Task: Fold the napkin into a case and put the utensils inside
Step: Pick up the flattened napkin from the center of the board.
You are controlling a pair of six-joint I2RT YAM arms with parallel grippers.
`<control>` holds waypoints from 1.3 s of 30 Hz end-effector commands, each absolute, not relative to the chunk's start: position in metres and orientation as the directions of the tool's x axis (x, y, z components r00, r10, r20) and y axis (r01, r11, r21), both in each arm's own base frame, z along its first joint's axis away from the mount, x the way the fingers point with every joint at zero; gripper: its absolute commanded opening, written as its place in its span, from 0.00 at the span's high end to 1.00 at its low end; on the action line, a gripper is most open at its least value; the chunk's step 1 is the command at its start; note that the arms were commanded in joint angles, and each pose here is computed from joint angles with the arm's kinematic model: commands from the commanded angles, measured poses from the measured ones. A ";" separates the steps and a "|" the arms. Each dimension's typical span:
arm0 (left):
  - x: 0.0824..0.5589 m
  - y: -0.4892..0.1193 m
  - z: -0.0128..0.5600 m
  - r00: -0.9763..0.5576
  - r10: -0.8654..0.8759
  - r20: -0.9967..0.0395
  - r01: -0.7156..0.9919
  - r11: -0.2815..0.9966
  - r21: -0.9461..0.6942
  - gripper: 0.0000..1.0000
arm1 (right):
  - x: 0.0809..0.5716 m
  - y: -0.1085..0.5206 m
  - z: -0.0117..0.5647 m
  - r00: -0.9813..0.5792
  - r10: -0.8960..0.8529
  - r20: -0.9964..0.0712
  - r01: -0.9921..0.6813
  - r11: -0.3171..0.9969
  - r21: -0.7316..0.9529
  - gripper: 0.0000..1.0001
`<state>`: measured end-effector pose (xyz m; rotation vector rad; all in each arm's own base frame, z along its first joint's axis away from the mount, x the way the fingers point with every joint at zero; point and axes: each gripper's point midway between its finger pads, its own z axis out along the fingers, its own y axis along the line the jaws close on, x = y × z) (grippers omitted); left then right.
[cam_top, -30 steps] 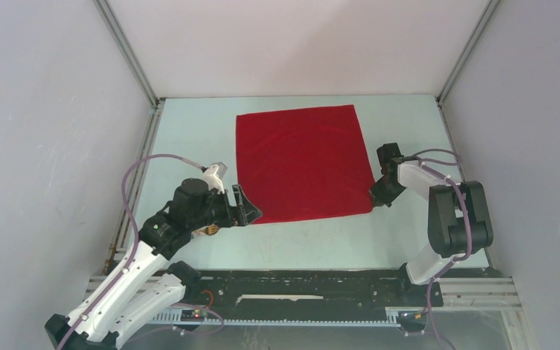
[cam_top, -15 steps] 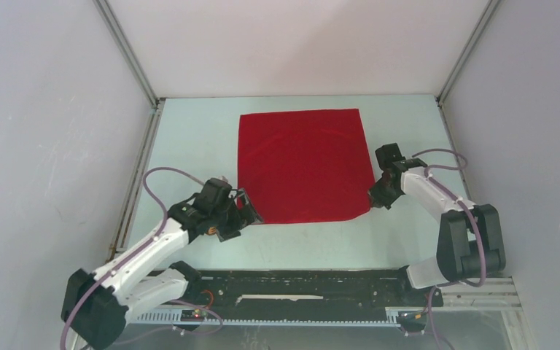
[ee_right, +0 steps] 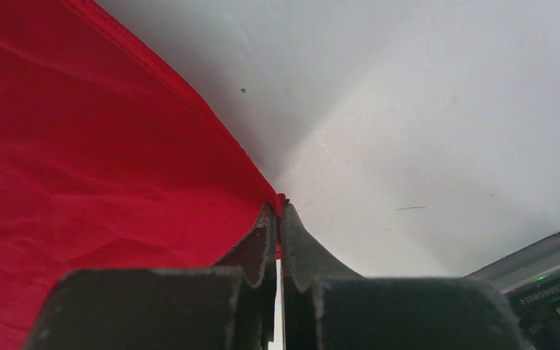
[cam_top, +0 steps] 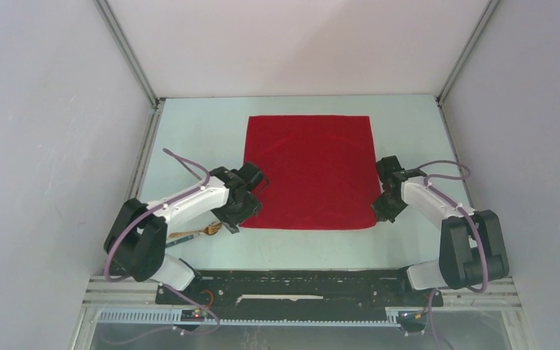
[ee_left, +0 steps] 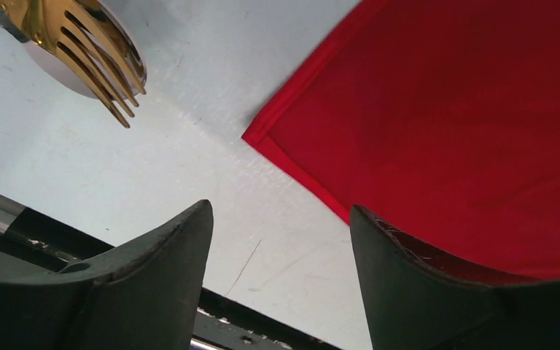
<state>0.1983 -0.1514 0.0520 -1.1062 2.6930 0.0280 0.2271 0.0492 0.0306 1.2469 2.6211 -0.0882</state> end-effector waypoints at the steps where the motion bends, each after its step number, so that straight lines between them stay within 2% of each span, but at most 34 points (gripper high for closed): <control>1: 0.212 -0.148 0.058 -0.625 -0.724 -0.292 -0.748 0.662 -0.039 0.25 | 0.221 0.029 0.034 -0.606 0.744 -0.283 0.771 0.637 0.024 1.00; 8: 0.228 -0.166 0.045 -0.678 -0.689 -0.256 -0.708 0.706 -0.022 0.32 | 0.226 0.015 0.038 -0.598 0.740 -0.307 0.758 0.647 0.081 1.00; 13: 0.223 -0.179 0.031 -0.685 -0.695 -0.217 -0.710 0.704 -0.013 0.43 | 0.226 0.002 0.039 -0.577 0.754 -0.314 0.768 0.631 0.105 1.00; 21: 0.212 -0.181 0.025 -0.705 -0.666 -0.243 -0.693 0.720 0.034 0.44 | 0.226 0.000 0.036 -0.553 0.776 -0.304 0.768 0.616 0.175 1.00; 23: 0.207 -0.187 0.024 -0.707 -0.670 -0.225 -0.694 0.719 0.041 0.41 | 0.227 0.001 0.037 -0.553 0.776 -0.304 0.765 0.617 0.183 1.00; 28: 0.193 -0.195 0.014 -0.707 -0.678 -0.199 -0.697 0.717 0.033 0.40 | 0.227 -0.001 0.039 -0.546 0.777 -0.313 0.767 0.614 0.187 1.00; 39: 0.188 -0.192 0.000 -0.701 -0.688 -0.188 -0.705 0.708 0.038 0.48 | 0.229 -0.004 0.043 -0.532 0.779 -0.331 0.769 0.609 0.195 1.00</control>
